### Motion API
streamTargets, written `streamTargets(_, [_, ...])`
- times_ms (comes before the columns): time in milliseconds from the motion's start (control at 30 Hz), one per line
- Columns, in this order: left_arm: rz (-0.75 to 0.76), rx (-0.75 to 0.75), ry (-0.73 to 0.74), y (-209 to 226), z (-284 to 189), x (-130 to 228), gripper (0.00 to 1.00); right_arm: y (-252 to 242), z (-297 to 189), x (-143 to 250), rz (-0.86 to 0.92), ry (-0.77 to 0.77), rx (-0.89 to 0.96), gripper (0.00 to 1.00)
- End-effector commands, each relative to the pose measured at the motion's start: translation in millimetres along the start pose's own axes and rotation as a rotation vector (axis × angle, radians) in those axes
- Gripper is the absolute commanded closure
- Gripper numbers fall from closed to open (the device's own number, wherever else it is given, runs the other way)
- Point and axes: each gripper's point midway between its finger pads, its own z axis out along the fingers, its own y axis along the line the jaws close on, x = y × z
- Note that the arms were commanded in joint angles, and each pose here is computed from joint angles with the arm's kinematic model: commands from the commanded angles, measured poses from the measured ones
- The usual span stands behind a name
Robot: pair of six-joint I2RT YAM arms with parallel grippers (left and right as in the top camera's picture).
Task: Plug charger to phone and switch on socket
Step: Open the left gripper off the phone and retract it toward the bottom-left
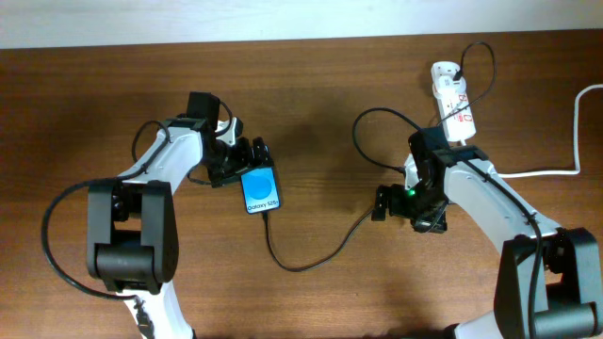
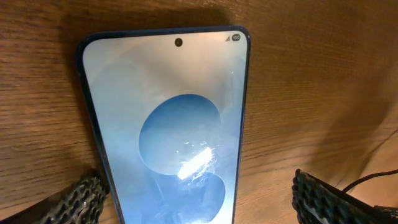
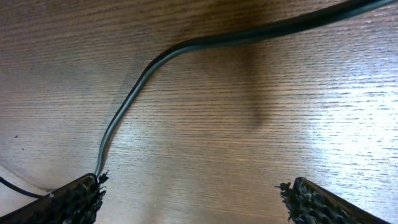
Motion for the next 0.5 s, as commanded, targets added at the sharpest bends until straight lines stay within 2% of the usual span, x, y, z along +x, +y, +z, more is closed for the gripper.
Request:
streamTargets(0, [-0.066, -0.171, 0.092, 54, 31, 26, 0.01, -2, -2, 1, -0.003, -0.012, 0.01, 0.02])
streamTargets(133, [-0.039, -0.159, 0.051, 38, 1, 24, 0.01, -2, -2, 1, -0.003, -0.012, 0.01, 0.02])
streamTargets(233, [0.001, -0.172, -0.053, 15, -58, 24, 0.01, -2, -2, 1, -0.003, -0.012, 0.01, 0.02])
streamTargets(367, [0.015, -0.253, -0.114, 5, -135, 65, 0.0, -2, -2, 1, -0.003, -0.012, 0.01, 0.02])
streamTargets(467, [0.005, -0.283, -0.089, 4, -169, 108, 0.0, -2, -2, 1, -0.003, -0.012, 0.01, 0.02])
